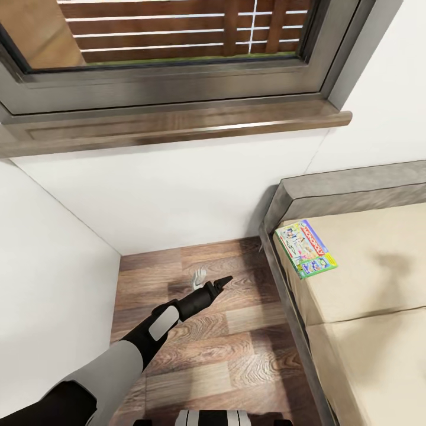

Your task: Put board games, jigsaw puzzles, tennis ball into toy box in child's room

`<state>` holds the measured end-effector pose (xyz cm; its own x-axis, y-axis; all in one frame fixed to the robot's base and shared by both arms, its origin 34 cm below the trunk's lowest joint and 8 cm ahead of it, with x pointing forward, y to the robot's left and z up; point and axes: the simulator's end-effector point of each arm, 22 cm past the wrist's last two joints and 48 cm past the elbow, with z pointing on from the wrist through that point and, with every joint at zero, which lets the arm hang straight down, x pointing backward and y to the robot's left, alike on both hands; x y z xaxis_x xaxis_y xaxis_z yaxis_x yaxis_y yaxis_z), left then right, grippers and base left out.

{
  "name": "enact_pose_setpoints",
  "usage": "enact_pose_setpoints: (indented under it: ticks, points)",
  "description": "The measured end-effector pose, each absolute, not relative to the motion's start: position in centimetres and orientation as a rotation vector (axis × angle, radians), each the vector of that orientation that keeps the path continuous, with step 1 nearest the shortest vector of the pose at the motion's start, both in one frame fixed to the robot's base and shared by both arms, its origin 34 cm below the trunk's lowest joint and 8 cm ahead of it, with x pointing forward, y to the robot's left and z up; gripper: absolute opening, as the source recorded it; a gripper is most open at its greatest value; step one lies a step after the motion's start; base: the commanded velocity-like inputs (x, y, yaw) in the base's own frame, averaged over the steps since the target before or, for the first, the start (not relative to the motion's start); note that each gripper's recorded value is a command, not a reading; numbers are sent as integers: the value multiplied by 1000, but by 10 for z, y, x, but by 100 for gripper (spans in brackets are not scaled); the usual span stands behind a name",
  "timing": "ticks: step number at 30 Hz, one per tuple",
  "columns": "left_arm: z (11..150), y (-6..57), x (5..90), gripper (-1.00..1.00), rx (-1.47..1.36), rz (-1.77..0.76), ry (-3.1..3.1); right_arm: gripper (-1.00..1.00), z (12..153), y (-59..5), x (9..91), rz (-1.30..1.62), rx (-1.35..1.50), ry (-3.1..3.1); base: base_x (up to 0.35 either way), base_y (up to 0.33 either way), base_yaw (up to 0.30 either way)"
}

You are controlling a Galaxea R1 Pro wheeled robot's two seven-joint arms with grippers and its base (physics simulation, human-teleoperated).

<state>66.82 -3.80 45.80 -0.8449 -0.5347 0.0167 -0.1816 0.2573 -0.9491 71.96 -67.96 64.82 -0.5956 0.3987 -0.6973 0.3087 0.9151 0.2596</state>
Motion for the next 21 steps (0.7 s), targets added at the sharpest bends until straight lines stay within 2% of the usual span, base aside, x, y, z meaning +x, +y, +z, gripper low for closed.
enact_pose_setpoints:
  ticks: [21]
  points:
    - [461, -38, 669, 100, -655, -1627, 2214, 100, 653, -667, 728, 157, 470, 2231, 0, 0, -2]
